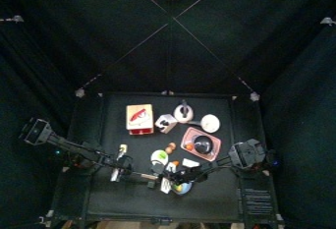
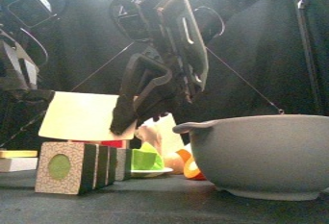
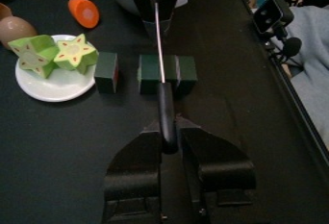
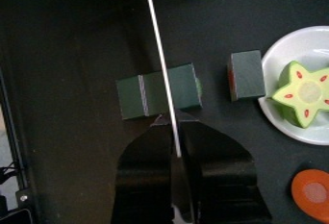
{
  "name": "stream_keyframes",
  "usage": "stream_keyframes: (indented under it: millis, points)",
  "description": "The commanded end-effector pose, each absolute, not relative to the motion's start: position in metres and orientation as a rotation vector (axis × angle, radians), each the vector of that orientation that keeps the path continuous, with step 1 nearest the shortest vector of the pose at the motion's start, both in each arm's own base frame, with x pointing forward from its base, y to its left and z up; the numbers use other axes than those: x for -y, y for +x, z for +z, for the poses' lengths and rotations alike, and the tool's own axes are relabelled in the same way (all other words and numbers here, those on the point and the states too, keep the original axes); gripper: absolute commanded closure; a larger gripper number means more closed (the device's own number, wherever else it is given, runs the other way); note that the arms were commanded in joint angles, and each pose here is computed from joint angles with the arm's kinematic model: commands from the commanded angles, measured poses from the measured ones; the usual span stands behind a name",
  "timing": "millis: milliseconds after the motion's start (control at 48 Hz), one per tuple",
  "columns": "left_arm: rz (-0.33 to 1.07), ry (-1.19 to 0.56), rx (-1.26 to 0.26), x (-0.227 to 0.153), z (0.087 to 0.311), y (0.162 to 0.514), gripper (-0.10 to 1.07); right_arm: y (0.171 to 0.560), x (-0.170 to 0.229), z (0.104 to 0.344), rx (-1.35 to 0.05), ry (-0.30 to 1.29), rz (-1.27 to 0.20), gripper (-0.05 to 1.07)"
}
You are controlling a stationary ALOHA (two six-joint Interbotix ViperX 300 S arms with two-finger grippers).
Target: Cut sushi roll
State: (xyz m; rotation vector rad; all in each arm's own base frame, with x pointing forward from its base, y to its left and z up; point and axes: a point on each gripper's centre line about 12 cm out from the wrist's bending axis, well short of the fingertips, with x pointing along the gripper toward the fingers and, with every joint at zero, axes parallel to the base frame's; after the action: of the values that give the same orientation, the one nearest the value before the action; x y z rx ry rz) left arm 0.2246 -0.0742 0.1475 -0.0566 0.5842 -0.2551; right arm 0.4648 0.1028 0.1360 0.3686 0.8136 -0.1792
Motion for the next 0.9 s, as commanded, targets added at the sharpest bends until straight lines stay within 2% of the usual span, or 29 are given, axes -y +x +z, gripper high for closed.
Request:
stream_keyframes:
  millis: [0, 729, 875]
  points:
    - [-0.262, -0.059, -0.574, 0.077, 0.15, 0.226, 0.56, 0.47, -0.104, 0.151, -0.777, 0.384, -0.169, 0.99]
    - [-0.25, -0.074, -0.59, 0.075, 0.146, 0.223, 0.56, 0.47, -0.104, 0.142, -0.795, 0.382, -0.175, 0.99]
    - [-0.243, -0.056, -0.655, 0.077, 0.13, 0.229, 0.56, 0.469, -0.103, 0.138, -0.805, 0.381, -0.18, 0.99]
